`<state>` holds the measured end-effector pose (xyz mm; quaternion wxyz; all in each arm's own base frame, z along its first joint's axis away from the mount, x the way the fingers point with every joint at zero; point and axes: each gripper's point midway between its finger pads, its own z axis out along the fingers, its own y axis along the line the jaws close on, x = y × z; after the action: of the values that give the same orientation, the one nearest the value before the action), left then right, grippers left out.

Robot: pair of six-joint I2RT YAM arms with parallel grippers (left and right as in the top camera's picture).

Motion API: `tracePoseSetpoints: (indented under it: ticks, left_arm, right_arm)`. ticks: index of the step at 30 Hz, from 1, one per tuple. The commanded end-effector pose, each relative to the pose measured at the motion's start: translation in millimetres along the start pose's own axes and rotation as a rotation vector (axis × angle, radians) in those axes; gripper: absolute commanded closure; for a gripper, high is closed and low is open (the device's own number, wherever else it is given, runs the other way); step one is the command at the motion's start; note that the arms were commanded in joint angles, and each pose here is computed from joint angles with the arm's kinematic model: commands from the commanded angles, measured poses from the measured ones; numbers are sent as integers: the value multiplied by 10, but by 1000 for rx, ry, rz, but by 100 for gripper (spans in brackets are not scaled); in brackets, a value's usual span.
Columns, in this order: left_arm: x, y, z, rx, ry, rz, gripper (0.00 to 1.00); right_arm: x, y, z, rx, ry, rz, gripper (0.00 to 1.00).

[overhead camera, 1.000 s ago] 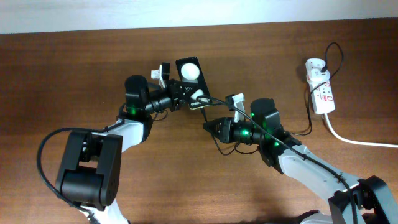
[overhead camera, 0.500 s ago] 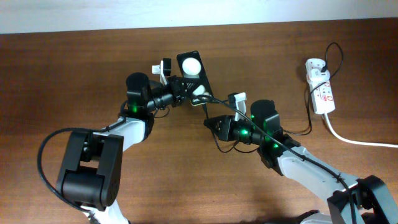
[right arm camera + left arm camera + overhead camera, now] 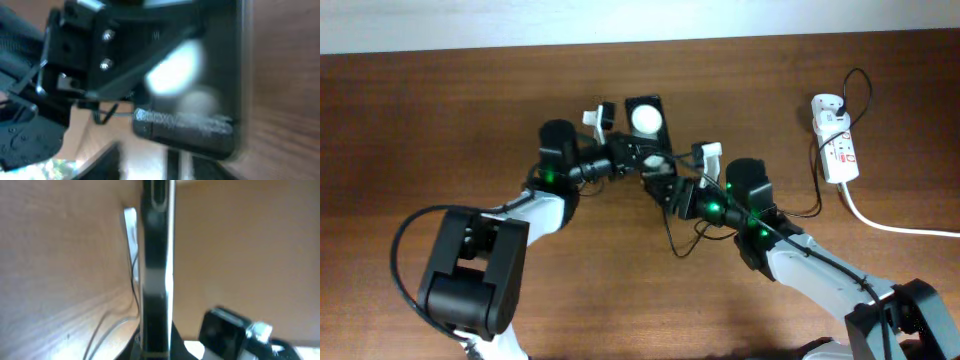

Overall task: Plug charger to phone and switch on socket
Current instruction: 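Push the USB-C plug into the phone port, then open the right gripper, then lower the phone flat onto the table and open the left gripper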

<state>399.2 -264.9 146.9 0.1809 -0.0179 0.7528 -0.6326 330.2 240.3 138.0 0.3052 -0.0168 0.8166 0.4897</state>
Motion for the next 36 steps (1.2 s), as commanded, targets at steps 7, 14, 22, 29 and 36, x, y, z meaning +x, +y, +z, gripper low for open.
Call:
tracePoseSetpoints:
  ticks: [7,14,22,29,36]
  left_arm:
    - [-90,48,-210,15,6,77,100]
    - [36,794,-353,-277,-3,42,100]
    - [50,1252,-545,-523,-23,131,100]
    - [45,1570,-723,-695,-64,90,100]
    - [135,1726,-741,-724,-42,56,42]
  right_arm:
    - [209,-44,-550,141,114,-106,1]
    - [293,-173,-1148,411,61,-166,1]
    - [397,-296,-1138,450,110,-133,1]
    - [399,-297,-1139,450,111,-132,1]
    - [401,-299,-1140,451,111,-132,1]
